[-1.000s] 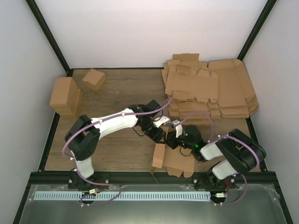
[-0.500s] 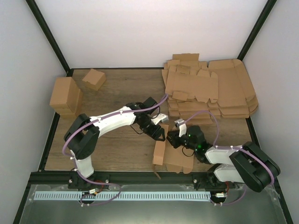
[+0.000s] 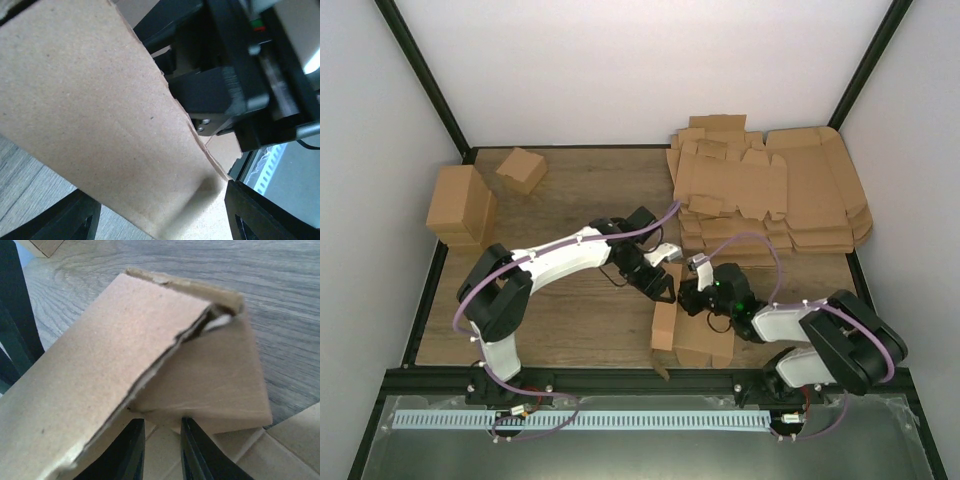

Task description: Fold the paper box

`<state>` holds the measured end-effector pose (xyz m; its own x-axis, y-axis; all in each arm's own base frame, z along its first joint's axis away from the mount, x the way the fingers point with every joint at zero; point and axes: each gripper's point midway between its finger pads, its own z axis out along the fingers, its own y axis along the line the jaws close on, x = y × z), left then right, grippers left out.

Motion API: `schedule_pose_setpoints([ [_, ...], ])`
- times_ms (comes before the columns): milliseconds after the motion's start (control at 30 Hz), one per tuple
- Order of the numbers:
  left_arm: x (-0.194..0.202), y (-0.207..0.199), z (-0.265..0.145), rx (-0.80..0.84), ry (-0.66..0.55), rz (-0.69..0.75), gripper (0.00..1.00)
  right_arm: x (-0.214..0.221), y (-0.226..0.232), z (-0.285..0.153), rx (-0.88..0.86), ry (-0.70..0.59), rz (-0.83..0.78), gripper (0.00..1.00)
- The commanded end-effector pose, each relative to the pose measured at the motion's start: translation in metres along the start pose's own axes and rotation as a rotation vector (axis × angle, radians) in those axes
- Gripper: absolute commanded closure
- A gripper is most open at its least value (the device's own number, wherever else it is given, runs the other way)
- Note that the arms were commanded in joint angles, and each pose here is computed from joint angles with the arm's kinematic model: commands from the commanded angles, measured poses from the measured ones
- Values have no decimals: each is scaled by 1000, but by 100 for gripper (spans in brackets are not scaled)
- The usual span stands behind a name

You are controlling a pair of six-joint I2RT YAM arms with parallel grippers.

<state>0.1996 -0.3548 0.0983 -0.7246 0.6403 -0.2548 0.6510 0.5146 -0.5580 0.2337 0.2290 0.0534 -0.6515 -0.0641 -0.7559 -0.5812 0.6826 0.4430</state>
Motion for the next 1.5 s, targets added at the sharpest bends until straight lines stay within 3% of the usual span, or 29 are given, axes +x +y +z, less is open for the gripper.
schedule_pose_setpoints([
  [0, -14, -12, -8, 43, -27, 28, 29, -20, 16, 9, -68, -38, -62, 78],
  [333, -20, 24, 2, -166, -18, -77, 27, -23, 15, 14, -87, -84, -29, 79],
  [600, -22, 27, 15, -220, 12, -81, 23, -25, 11, 20, -78, -95, -27, 81],
  [1067, -28, 15, 3, -199, -24, -61, 17, -28, 25, 16, -154, -113, 10, 84],
  [1467, -25, 27, -5, -210, -26, -76, 23, -4, -13, -6, -17, -40, 138, 82],
])
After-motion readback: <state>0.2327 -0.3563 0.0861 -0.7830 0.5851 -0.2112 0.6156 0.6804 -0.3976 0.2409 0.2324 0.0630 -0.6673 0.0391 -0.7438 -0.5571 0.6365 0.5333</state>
